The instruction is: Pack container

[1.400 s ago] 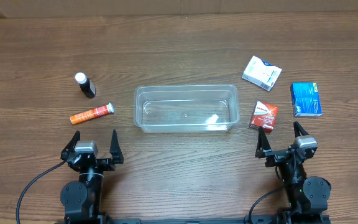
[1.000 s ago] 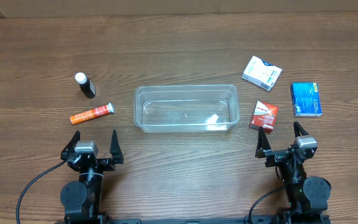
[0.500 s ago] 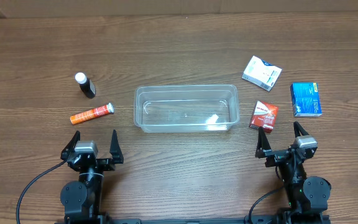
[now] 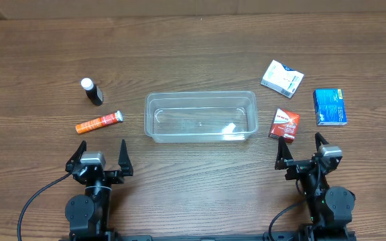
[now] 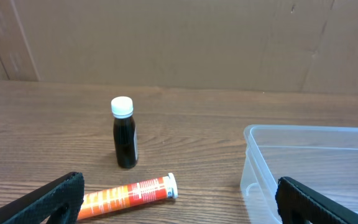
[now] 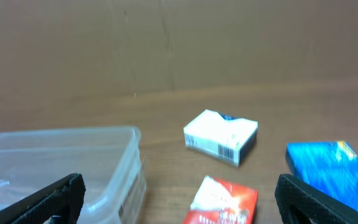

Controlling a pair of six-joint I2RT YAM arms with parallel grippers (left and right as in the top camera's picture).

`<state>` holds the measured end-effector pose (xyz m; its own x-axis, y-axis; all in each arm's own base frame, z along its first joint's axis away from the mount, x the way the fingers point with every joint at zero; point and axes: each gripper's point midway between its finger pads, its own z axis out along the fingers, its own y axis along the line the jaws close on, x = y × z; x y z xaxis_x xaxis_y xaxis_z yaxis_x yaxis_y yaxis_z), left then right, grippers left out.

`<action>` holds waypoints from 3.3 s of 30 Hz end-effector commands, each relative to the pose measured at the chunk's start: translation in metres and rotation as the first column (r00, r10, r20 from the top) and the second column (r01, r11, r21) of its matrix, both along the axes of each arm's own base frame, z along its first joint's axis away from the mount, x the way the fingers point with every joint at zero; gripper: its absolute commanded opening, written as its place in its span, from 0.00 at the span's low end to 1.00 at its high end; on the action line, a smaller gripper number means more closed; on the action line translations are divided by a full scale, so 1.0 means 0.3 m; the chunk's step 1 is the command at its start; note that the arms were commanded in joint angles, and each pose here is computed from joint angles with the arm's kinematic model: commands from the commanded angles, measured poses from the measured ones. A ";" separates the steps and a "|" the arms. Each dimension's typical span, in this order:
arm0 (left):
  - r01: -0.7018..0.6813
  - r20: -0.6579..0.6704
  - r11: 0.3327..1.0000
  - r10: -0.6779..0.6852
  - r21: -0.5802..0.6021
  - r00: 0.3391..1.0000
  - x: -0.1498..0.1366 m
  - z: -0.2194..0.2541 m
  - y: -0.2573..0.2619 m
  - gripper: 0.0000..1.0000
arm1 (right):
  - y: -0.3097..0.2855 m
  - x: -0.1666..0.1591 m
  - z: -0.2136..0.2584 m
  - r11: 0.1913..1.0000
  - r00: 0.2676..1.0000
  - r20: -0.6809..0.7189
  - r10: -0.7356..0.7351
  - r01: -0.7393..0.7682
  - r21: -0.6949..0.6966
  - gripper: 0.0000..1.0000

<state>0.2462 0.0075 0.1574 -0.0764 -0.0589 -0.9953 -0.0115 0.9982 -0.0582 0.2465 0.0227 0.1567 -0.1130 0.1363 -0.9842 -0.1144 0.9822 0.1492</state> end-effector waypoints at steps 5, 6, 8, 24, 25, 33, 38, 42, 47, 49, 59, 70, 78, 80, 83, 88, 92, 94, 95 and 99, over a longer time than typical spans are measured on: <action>0.000 0.006 1.000 -0.001 0.013 1.000 0.000 -0.001 -0.001 1.00 | -0.035 0.031 0.194 0.998 0.984 -0.164 -0.062 0.066 0.021 1.00; 0.000 0.006 1.000 -0.001 0.013 1.000 0.000 -0.001 -0.001 1.00 | -0.035 0.066 0.222 0.998 0.973 -0.223 -0.061 0.066 0.017 1.00; 0.000 0.006 1.000 -0.001 0.013 1.000 0.000 -0.001 -0.001 1.00 | -0.035 0.141 0.266 0.998 0.943 -0.327 -0.060 0.067 0.010 1.00; 0.000 0.006 1.000 -0.001 0.012 1.000 0.000 -0.001 -0.001 1.00 | -0.125 0.600 0.204 0.994 0.696 -0.710 -0.103 0.097 -0.050 1.00; 0.000 0.006 1.000 -0.001 0.012 1.000 0.000 -0.001 -0.001 1.00 | -0.175 0.572 0.183 0.992 0.668 -0.733 -0.126 0.089 -0.090 1.00; 0.000 0.006 1.000 -0.001 0.012 1.000 0.000 -0.001 -0.001 1.00 | -0.477 0.463 0.077 0.973 0.552 -0.806 -0.214 0.050 -0.224 1.00; 0.001 0.006 1.000 -0.001 0.013 1.000 0.000 -0.001 -0.002 1.00 | -0.496 0.481 -0.108 0.981 0.443 -0.879 -0.176 0.005 -0.194 0.99; 0.000 0.006 1.000 -0.001 0.012 1.000 0.000 -0.001 -0.001 1.00 | -0.510 0.501 -0.217 0.985 0.393 -0.905 -0.164 0.015 -0.172 1.00; 0.000 0.006 1.000 -0.001 0.013 1.000 0.000 -0.001 -0.001 1.00 | -0.527 0.530 -0.292 0.987 0.380 -0.911 -0.158 0.030 -0.159 1.00; 0.000 0.006 1.000 -0.001 0.012 1.000 0.000 -0.001 -0.001 1.00 | -0.526 0.536 -0.356 0.989 0.354 -0.924 -0.145 0.025 -0.145 1.00; 0.000 0.006 1.000 -0.001 0.013 1.000 0.000 -0.001 -0.001 1.00 | -0.544 0.558 -0.472 0.990 0.328 -0.935 -0.138 0.024 -0.138 1.00; 0.000 0.006 1.000 -0.001 0.013 1.000 0.000 -0.001 -0.001 1.00 | -0.535 0.530 -0.506 0.992 0.281 -0.952 -0.125 0.045 -0.117 0.80; 0.000 0.006 1.000 -0.001 0.012 1.000 0.000 -0.001 -0.001 1.00 | -0.528 0.520 -0.486 0.987 0.265 -0.956 -0.126 0.128 -0.095 0.68; 0.000 0.006 1.000 -0.001 0.012 1.000 0.000 -0.001 -0.001 1.00 | -0.529 0.521 -0.444 0.986 0.279 -0.951 -0.132 0.133 -0.098 0.70; 0.000 0.006 1.000 -0.001 0.012 1.000 0.000 -0.001 -0.001 1.00 | -0.517 0.540 -0.294 0.988 0.325 -0.938 -0.119 0.130 -0.081 0.70; 0.000 0.006 1.000 -0.001 0.013 1.000 0.000 -0.001 -0.001 1.00 | -0.425 0.566 -0.004 0.996 0.430 -0.900 -0.070 0.078 -0.040 0.70; 0.000 0.006 1.000 -0.001 0.013 1.000 0.000 -0.001 -0.001 1.00 | -0.228 0.554 0.100 0.999 0.441 -0.897 -0.015 -0.036 -0.034 0.70; 0.000 0.006 1.000 -0.001 0.013 1.000 0.000 -0.001 -0.001 1.00 | -0.096 0.542 0.097 0.998 0.411 -0.911 0.022 -0.064 -0.006 0.71; 0.000 0.006 1.000 -0.001 0.013 1.000 0.000 -0.001 -0.001 1.00 | -0.030 0.532 0.094 0.999 0.392 -0.919 0.035 -0.052 0.016 0.72; 0.000 0.006 1.000 -0.001 0.012 1.000 0.000 -0.001 -0.001 1.00 | 0.212 0.472 0.095 0.988 0.316 -0.936 0.156 -0.056 0.146 0.73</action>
